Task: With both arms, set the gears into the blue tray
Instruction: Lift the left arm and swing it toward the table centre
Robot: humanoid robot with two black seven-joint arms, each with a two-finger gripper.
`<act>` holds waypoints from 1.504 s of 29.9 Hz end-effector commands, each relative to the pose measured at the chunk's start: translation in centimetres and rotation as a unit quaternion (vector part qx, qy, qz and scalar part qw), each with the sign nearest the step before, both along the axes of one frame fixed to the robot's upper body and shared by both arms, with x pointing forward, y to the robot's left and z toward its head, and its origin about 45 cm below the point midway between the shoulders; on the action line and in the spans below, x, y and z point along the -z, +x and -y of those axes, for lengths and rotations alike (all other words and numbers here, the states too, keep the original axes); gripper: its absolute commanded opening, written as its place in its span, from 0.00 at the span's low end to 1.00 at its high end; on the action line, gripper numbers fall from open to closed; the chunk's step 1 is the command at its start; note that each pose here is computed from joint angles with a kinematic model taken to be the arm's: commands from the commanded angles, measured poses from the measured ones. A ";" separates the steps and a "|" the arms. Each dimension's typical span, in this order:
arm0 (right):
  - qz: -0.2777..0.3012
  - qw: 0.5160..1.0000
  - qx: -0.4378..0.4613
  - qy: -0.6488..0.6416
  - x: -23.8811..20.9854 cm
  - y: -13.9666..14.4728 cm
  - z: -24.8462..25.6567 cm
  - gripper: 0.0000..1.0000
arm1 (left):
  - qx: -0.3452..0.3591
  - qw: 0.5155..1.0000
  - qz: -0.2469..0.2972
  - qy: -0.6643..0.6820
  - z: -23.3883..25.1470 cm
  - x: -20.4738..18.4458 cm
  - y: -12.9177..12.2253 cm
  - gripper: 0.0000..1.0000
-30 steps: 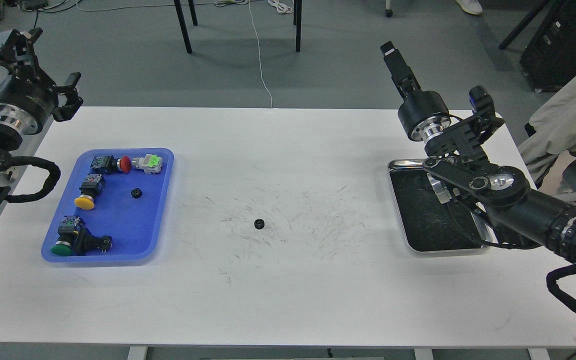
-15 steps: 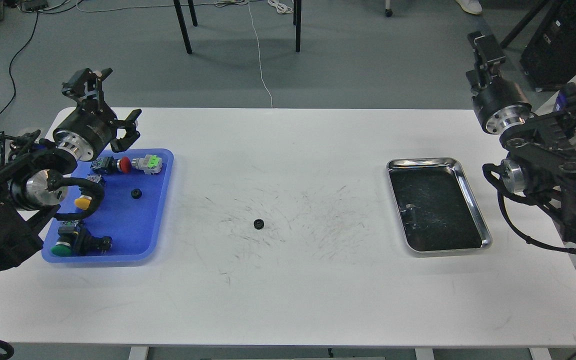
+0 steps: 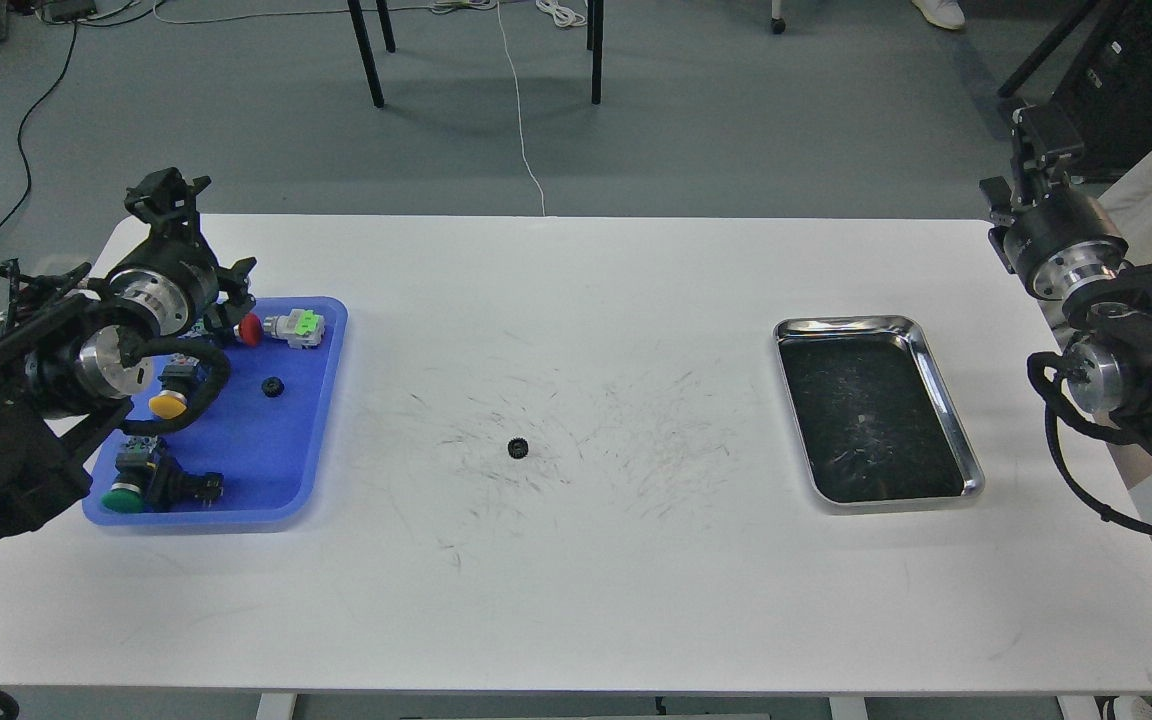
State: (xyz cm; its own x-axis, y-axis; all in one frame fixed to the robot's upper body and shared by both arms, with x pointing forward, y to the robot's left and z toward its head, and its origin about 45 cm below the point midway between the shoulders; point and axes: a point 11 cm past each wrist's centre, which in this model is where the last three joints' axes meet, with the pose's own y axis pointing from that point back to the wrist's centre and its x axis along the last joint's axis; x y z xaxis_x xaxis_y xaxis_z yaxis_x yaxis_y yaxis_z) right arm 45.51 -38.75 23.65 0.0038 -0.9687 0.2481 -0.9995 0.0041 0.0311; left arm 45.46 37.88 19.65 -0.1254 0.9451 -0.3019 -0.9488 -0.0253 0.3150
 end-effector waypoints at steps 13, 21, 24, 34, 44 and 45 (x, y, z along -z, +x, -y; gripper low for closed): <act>0.006 1.000 0.028 0.010 0.6 -0.9 -1.2 0.95 | 0.108 0.990 -0.002 0.092 1.0 -2.1 -1.1 0.98; -0.001 1.000 0.028 0.010 1.3 -1.2 -1.0 0.95 | 0.240 0.930 0.003 0.279 3.0 -6.2 0.4 0.98; -0.002 1.000 0.026 0.011 1.3 -1.3 -1.1 0.95 | 0.244 0.916 0.026 0.318 3.6 -8.9 1.8 0.98; -0.002 1.000 0.026 0.012 1.4 -1.3 -1.1 0.95 | 0.258 0.904 0.072 0.334 6.2 -11.3 3.7 0.99; -0.017 0.999 0.026 0.015 2.7 -2.0 -1.2 0.95 | 0.176 0.896 0.137 0.384 2.9 -12.1 4.7 0.93; -0.017 0.999 0.026 0.014 2.8 -2.0 -1.3 0.95 | 0.174 0.895 0.130 0.390 2.6 -11.8 4.7 0.93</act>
